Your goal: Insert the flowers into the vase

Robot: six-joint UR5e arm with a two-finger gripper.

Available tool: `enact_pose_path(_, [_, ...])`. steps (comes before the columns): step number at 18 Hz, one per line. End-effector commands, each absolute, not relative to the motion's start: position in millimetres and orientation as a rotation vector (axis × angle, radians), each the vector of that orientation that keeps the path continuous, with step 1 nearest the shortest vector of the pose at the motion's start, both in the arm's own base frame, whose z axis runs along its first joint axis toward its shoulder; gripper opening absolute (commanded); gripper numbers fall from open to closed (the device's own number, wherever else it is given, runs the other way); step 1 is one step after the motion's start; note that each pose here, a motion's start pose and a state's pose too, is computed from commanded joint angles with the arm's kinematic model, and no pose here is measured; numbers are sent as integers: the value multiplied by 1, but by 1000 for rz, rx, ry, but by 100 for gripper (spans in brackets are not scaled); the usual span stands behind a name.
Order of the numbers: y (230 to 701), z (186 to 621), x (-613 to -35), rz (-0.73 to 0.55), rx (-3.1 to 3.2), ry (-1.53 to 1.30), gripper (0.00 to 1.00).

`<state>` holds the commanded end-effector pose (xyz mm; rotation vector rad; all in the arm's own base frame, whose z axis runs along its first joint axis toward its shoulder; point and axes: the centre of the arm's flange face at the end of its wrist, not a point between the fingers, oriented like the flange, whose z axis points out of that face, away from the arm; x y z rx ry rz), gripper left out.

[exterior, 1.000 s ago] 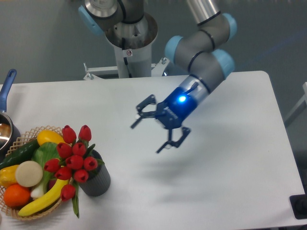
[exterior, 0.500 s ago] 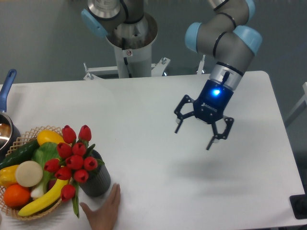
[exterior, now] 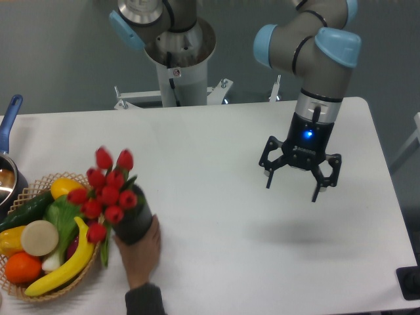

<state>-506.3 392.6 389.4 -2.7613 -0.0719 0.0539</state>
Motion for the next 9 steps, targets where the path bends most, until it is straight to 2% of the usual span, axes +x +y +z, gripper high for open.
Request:
enact_pose_path(4, [408, 388, -498, -49, -2940, 151, 100])
enact_pose_path(9, [400, 388, -500, -5, -3022, 159, 100])
